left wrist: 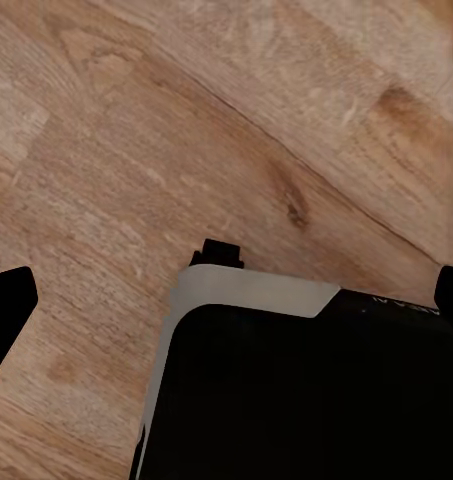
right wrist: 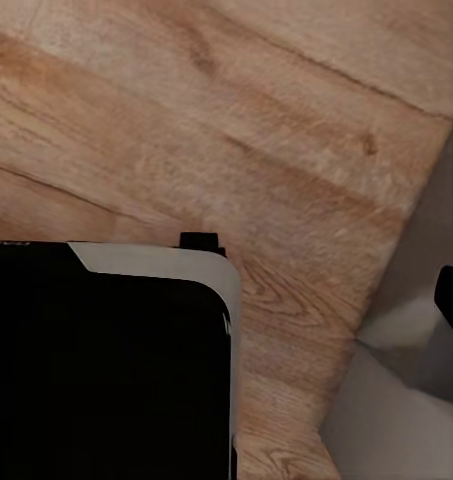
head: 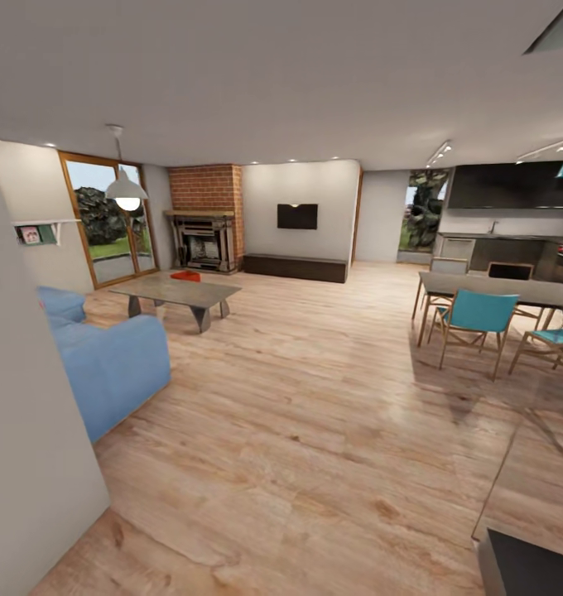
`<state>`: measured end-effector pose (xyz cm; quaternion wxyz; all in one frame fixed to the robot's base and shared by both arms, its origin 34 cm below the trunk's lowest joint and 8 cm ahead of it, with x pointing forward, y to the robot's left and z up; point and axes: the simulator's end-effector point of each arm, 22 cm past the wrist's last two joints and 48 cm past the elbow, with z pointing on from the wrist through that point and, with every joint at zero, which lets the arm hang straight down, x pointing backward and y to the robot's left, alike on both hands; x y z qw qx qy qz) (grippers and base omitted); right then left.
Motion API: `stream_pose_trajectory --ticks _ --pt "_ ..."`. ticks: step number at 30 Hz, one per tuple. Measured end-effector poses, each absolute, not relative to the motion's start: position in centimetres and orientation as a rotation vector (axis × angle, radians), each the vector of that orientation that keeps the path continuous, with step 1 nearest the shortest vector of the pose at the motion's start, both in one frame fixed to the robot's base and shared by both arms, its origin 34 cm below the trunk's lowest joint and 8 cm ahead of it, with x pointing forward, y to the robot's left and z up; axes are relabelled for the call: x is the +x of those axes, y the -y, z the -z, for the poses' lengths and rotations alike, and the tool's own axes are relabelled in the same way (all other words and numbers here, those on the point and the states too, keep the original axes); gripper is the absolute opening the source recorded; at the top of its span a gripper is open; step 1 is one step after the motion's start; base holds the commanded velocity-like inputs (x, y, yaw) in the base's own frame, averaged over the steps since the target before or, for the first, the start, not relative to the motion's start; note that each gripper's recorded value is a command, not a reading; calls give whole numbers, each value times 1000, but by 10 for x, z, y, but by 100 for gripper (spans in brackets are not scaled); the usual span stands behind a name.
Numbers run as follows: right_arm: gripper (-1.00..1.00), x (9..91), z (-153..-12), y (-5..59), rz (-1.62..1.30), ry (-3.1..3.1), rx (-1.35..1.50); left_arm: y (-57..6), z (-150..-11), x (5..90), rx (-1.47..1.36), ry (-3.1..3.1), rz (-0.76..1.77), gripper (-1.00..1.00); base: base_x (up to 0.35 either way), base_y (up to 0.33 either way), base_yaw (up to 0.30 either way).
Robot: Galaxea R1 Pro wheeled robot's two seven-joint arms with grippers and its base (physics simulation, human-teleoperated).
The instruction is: Move the two storage containers from the living room to the garage. In the garage, place one container on the floor and stack the other container on top of it (either order is fine).
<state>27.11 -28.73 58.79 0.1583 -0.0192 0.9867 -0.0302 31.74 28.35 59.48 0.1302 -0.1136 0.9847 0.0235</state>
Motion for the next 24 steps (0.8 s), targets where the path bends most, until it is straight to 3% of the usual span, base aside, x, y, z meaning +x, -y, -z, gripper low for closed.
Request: stream_pose_trajectory --ticks 24 --pt "100 271 -588 287 88 -2820 -54 -283 -595 318 -329 -2860 -67 100 323 0 0"
